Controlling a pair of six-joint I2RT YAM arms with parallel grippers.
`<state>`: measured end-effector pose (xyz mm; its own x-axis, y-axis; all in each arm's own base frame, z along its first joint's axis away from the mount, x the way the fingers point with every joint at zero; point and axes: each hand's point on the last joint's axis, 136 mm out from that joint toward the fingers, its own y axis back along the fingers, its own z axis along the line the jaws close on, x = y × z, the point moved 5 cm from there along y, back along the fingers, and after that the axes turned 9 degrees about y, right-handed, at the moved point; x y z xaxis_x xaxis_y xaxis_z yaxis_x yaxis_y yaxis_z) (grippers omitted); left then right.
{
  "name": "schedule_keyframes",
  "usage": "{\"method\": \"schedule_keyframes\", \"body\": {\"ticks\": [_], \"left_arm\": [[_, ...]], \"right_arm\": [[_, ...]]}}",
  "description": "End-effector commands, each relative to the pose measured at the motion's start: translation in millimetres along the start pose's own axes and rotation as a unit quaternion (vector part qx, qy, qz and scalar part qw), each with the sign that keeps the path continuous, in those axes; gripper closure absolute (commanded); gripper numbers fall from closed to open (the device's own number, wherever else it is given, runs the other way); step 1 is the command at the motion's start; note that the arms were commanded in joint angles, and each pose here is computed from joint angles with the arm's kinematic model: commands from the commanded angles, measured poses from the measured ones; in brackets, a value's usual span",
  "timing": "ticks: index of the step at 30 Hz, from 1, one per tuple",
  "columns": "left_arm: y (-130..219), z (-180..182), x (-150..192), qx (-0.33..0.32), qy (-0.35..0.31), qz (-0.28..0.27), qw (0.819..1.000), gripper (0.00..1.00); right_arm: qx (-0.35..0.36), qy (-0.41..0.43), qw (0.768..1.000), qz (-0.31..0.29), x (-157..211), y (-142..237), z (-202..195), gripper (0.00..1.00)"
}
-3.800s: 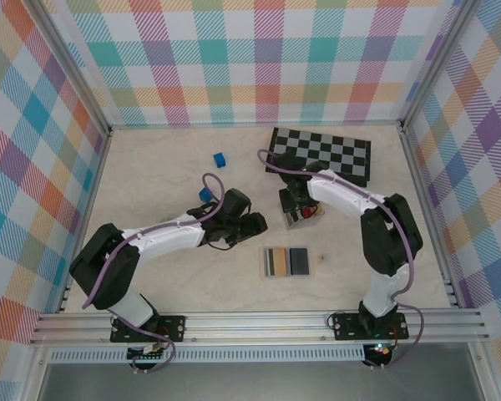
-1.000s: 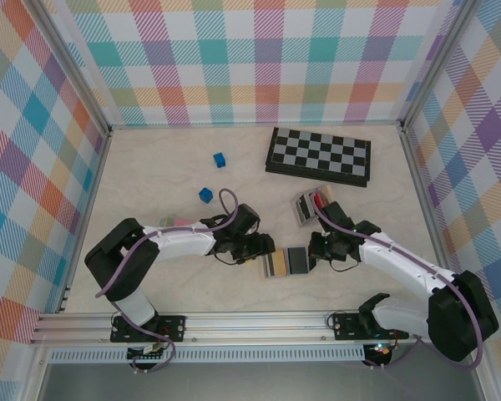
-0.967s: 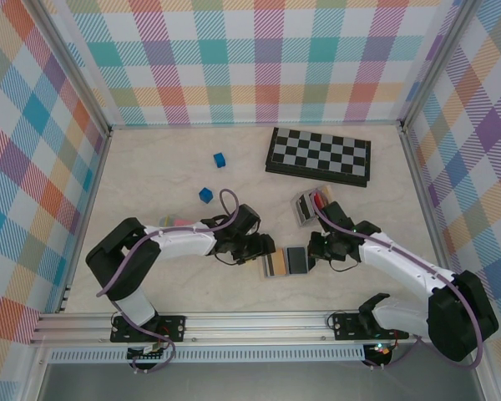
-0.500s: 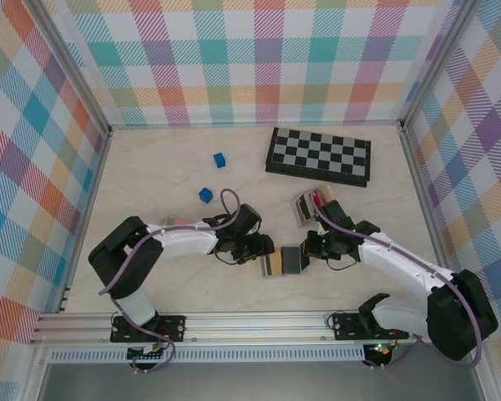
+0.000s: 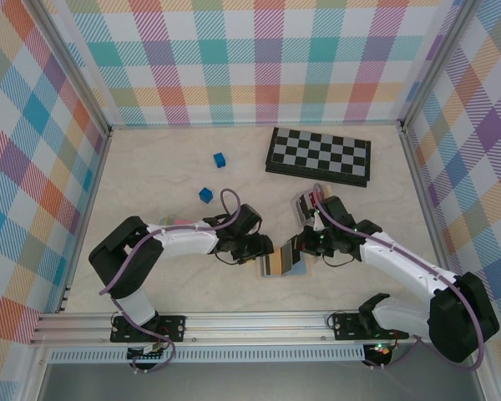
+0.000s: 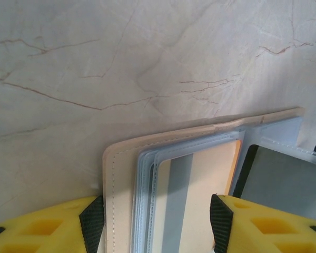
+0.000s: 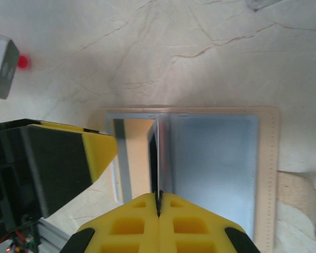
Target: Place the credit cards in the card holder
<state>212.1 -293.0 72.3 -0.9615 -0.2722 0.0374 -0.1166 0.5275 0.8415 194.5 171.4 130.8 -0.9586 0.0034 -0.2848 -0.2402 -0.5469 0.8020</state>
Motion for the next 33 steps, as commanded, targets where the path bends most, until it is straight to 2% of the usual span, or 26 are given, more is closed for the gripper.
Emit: {"method": "schedule_keyframes", "body": {"ticks": [1, 6, 9, 11, 19, 27, 33], "left_arm": [[1.7, -2.7, 2.8, 0.000, -0.008, -0.024, 1.000, 0.40], [30.2, 12.2, -4.4, -0.022, 0.014, -0.097, 0.995, 0.34], [43.2, 17.5, -5.6, -0.021, 0.018, -0.122, 0.992, 0.31], [46.9, 15.8, -4.6, -0.009, 0.012, -0.123, 0.992, 0.29], [27.5, -7.0, 6.0, 0.036, -0.033, -0.052, 0.997, 0.32], [3.6, -3.5, 14.8, 0.016, -0.035, -0.010, 0.999, 0.39], [-4.4, 1.8, 18.1, -0.001, -0.033, -0.003, 0.999, 0.50]], "right_arm": [[-0.058, -0.002, 0.998, -0.002, -12.0, -1.7, 21.2, 0.97], [-0.076, -0.022, 0.997, 0.017, -11.4, -18.8, 21.8, 0.98], [-0.034, -0.026, 0.999, 0.003, -11.3, -13.1, 10.3, 0.98], [-0.031, -0.027, 0.999, -0.003, -9.8, -11.0, 2.9, 0.98], [-0.075, -0.033, 0.997, 0.000, 1.2, -21.6, -3.4, 0.98], [-0.079, -0.024, 0.997, -0.006, 14.1, -29.1, -14.2, 0.97], [-0.077, -0.021, 0.997, -0.002, 24.6, -37.8, -23.9, 0.97]]}}
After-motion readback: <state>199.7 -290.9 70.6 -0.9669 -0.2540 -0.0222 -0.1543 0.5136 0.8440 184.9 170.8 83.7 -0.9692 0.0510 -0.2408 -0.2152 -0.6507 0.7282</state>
